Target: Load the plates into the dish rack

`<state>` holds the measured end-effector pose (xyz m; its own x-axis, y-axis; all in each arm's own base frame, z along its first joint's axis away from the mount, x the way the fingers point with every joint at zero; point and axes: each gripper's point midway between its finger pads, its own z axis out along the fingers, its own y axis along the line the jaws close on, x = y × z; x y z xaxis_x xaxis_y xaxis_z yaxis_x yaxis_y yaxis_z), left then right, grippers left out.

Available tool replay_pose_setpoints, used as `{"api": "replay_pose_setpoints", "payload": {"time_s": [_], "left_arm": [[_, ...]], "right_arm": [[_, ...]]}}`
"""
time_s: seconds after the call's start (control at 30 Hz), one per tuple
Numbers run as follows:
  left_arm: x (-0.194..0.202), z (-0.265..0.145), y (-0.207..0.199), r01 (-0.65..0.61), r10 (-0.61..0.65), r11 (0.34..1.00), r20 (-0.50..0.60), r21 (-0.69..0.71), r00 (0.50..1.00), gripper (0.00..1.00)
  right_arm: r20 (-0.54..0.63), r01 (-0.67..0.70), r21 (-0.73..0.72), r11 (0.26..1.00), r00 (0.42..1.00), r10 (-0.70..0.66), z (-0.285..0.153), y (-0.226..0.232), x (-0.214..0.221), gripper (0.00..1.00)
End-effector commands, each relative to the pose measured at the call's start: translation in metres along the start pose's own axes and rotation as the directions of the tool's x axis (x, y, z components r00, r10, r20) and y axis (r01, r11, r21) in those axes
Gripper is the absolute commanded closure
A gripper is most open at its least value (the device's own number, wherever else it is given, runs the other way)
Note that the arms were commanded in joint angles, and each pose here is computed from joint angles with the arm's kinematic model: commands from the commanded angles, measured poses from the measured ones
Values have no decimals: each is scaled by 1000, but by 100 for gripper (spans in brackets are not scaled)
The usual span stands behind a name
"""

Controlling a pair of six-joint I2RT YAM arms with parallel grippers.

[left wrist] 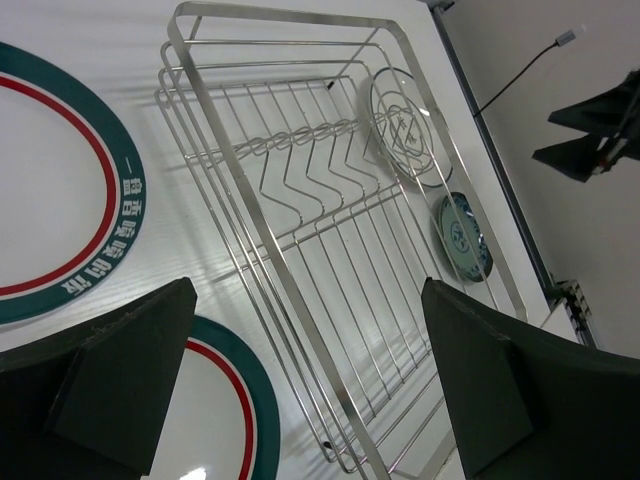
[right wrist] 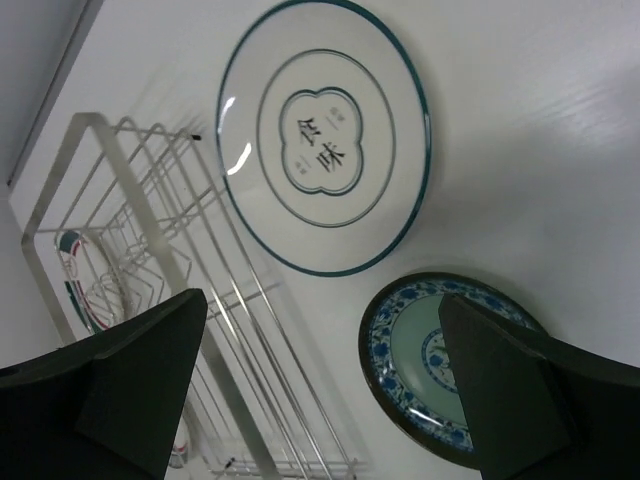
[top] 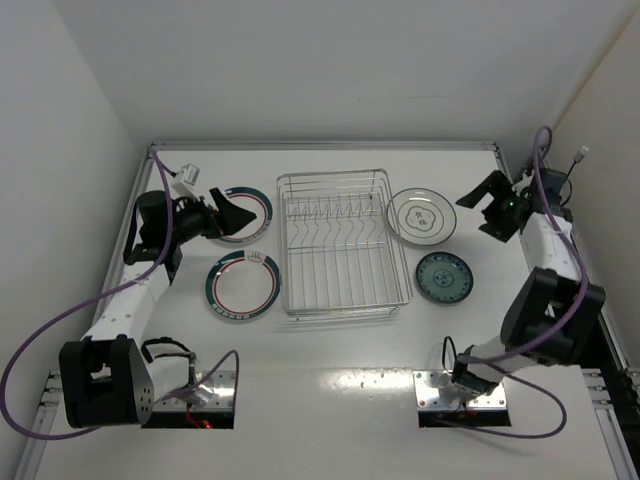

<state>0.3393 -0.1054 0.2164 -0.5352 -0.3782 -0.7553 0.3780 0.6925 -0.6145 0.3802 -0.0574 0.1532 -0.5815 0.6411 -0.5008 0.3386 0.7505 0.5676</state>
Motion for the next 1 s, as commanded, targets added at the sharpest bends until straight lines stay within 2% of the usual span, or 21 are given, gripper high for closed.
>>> {"api": "replay_pose_setpoints", "payload": {"time_s": [0.0, 0.07, 0.23, 0.37, 0.4, 0.47, 0.5, 0.6, 0.63, 0.8, 0.97], "left_arm": [[-15, 1, -11, -65, 63, 997, 39, 45, 997, 5], [-15, 1, -11, -65, 63, 997, 39, 45, 997, 5], [-14, 2, -9, -58, 57, 997, 33, 42, 998, 5], [-11, 4, -9, -43, 42, 998, 22, 48, 999, 5], [-11, 4, -9, -43, 42, 998, 22, 48, 999, 5], [-11, 4, -9, -43, 42, 998, 22, 48, 999, 5], [-11, 4, -9, -43, 42, 998, 22, 48, 999, 5], [-11, 4, -9, -43, 42, 998, 22, 48, 999, 5], [-11, 4, -9, -43, 42, 998, 22, 48, 999, 5], [-10, 5, -6, -37, 36, 998, 16, 45, 999, 5], [-8, 7, -4, -29, 29, 999, 9, 42, 1000, 5]], "right_arm": [[-47, -94, -156, 983, 995, 88, 19, 4, -2, 0], [-87, -104, -109, 989, 992, 95, 37, -17, 2, 0], [-150, -144, -43, 989, 979, 136, 66, -43, 12, 9], [-188, -147, -15, 989, 972, 142, 85, -49, 21, 20], [-202, -152, -14, 988, 969, 146, 93, -49, 26, 27], [-215, -159, -12, 987, 965, 153, 100, -50, 31, 31], [-225, -165, -5, 986, 961, 159, 103, -53, 35, 37], [-247, -178, 15, 984, 953, 176, 115, -58, 40, 43], [-256, -194, 24, 981, 947, 194, 117, -60, 43, 50], [-300, -226, 19, 974, 928, 221, 134, -61, 58, 57], [-294, -221, -12, 975, 933, 208, 129, -55, 57, 82]]}}
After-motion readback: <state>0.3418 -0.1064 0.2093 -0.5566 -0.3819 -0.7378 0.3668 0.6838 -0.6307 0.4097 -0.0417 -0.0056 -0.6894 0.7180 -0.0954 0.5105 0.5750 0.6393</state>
